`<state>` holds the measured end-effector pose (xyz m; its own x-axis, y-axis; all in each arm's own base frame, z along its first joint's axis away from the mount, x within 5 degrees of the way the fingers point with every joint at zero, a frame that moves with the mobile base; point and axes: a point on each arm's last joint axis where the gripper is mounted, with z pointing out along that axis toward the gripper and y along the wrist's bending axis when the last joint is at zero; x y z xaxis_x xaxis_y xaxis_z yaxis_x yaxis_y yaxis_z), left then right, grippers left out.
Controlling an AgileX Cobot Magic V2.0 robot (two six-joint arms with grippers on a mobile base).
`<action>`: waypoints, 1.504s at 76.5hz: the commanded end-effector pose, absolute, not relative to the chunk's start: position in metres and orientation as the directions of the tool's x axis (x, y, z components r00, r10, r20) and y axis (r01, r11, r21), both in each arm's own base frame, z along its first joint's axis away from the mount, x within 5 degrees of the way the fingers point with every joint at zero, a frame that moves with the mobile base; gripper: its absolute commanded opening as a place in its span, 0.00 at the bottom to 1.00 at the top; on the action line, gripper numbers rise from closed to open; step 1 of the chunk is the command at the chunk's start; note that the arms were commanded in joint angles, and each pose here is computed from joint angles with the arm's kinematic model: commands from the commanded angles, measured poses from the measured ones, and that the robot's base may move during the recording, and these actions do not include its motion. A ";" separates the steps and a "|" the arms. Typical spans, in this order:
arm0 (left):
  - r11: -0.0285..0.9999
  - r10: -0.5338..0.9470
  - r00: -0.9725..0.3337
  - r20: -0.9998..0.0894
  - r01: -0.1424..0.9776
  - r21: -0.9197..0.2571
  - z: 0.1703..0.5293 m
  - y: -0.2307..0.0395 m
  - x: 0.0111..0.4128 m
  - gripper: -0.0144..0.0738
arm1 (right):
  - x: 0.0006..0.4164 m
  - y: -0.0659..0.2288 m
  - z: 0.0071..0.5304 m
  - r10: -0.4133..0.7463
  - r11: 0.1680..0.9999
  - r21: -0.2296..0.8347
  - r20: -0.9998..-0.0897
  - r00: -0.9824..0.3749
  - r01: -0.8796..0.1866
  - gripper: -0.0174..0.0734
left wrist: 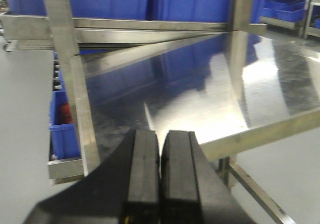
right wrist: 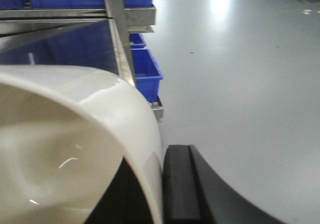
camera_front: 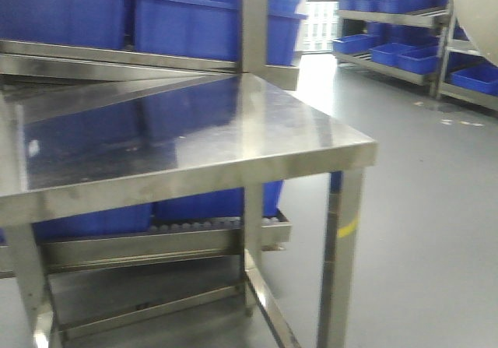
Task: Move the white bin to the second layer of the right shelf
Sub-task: 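Drive the base away from the table holding the white bin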
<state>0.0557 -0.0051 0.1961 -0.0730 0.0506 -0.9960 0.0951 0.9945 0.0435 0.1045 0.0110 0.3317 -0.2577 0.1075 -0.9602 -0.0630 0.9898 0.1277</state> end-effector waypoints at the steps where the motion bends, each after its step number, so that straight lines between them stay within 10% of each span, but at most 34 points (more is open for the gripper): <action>1: 0.994 0.039 -0.009 -0.999 0.098 0.038 0.192 -0.006 0.056 0.26 | 0.105 0.011 0.351 0.113 0.988 0.125 -0.986 -0.126 -0.087 0.25; 115: 0.994 0.039 -0.009 -0.999 0.098 0.038 0.192 -0.006 0.056 0.26 | 0.105 0.011 0.351 0.113 0.988 0.125 -0.986 -0.126 -0.087 0.25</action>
<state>0.0557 -0.0051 0.1961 -0.0730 0.0506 -0.9960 0.0951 0.9945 0.0435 0.1045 0.0110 0.3317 -0.2577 0.1075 -0.9602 -0.0630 0.9898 0.1277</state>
